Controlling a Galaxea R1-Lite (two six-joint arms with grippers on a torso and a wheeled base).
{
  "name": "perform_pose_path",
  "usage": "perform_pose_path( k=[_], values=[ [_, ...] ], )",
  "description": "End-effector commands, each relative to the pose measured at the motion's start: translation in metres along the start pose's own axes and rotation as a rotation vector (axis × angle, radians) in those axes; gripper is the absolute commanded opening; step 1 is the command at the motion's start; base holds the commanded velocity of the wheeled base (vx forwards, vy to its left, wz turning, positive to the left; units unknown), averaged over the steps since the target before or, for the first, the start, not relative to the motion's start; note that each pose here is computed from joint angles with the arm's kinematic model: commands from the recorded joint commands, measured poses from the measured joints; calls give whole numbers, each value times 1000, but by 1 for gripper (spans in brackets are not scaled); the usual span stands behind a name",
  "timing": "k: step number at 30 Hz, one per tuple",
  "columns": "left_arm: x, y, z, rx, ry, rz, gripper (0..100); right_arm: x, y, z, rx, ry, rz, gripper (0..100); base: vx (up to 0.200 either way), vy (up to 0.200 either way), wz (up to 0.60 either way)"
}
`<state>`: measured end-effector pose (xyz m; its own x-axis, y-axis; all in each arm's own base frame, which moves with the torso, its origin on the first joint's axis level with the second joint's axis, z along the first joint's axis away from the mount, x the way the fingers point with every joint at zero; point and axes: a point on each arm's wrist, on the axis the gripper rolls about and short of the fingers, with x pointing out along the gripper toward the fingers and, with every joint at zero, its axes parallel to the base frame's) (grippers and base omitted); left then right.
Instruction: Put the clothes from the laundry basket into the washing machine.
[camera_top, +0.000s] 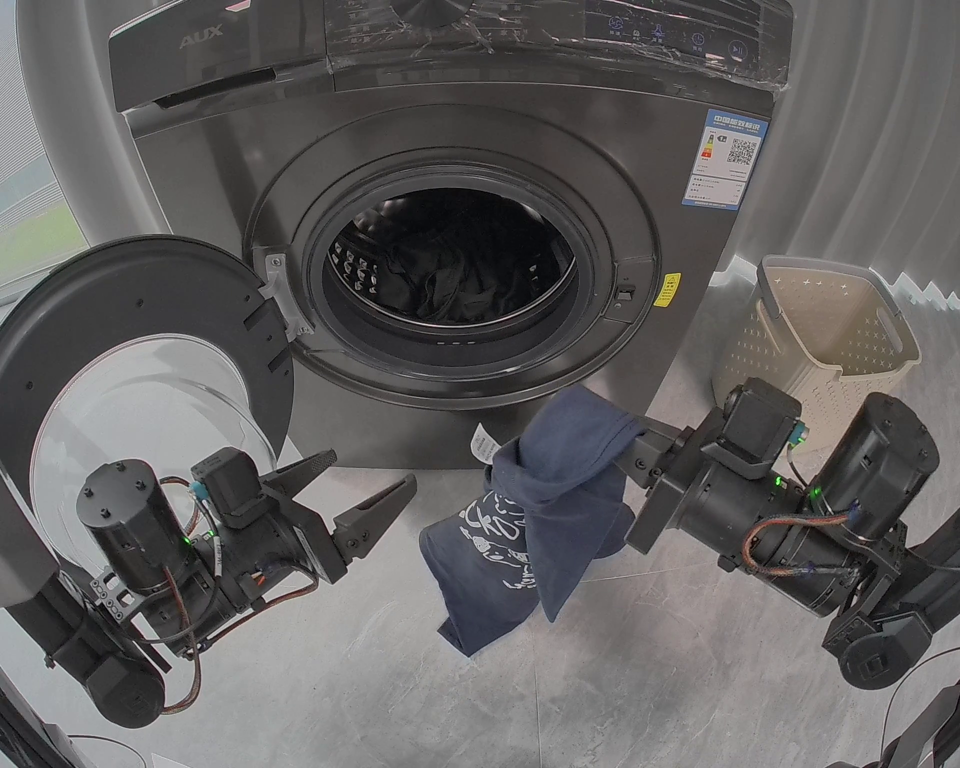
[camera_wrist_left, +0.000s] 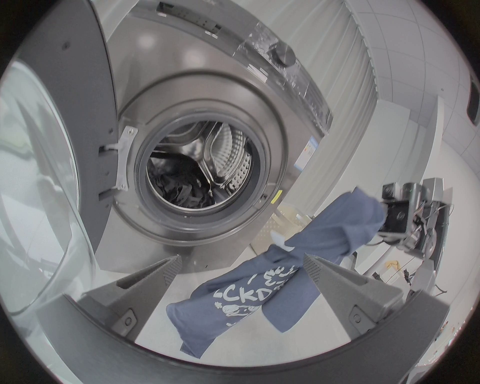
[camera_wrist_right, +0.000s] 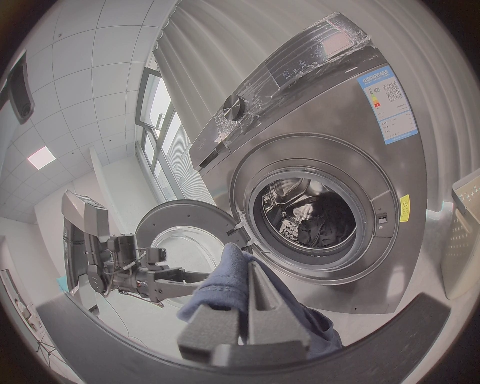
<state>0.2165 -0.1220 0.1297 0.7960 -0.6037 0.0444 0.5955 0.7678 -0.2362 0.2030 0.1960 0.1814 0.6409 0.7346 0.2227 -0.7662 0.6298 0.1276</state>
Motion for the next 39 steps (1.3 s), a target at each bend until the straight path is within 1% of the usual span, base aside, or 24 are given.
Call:
perform_pose_path(
  k=[1, 3, 5, 7, 8, 13, 16, 22, 27, 28, 31, 32, 33, 35, 37, 39],
  values=[
    [11, 10, -26, 3, 100, 29, 100, -7, 1, 9, -3, -23, 1, 0, 0, 0, 0],
    [14, 13, -34, 19, 129, 36, 100, -5, 1, 11, -4, -32, 4, 0, 0, 0, 0],
    [18, 18, -40, 27, 150, 44, 100, -2, 2, 14, -5, -45, 9, 0, 0, 0, 0],
    [20, 20, -43, 28, 160, 48, 100, -1, 3, 15, -4, -48, 12, 0, 0, 0, 0],
    [27, 25, -50, 29, 177, 59, 100, 1, 4, 16, -4, -53, 18, 0, 0, 0, 0],
    [42, 32, -65, 28, 204, 52, 100, 5, 6, 14, -2, -55, 28, 0, 0, 0, 0],
    [54, 35, -69, 30, 193, 46, 100, 8, 7, 13, -1, -55, 35, 0, 0, 0, 0],
    [87, 45, -71, 40, 127, 53, 100, 21, 14, 9, 5, -63, 61, 0, 0, 0, 0],
    [101, 52, -76, 43, 108, 55, 100, 22, 17, 6, 10, -56, 69, 0, 0, 0, 0],
    [102, 52, -77, 45, 110, 53, 100, 22, 16, 6, 10, -54, 67, 0, 0, 0, 0],
    [101, 45, -81, 44, 125, 32, 100, 26, 16, 5, 10, -59, 68, 0, 0, 0, 0],
    [101, 45, -81, 44, 125, 32, 100, 26, 16, 5, 10, -59, 68, 0, 0, 0, 0],
    [100, 37, -84, 43, 140, 8, 100, 30, 16, 5, 9, -65, 69, 0, 0, 0, 0],
    [98, 28, -86, 43, 152, -14, 100, 36, 16, 5, 9, -76, 69, 0, 0, 0, 0],
    [97, 22, -87, 43, 159, -32, 100, 41, 16, 5, 8, -86, 70, 0, 0, 0, 0],
    [98, 20, -88, 43, 159, -37, 100, 42, 16, 4, 9, -87, 74, 0, 0, 0, 0]
  ],
)
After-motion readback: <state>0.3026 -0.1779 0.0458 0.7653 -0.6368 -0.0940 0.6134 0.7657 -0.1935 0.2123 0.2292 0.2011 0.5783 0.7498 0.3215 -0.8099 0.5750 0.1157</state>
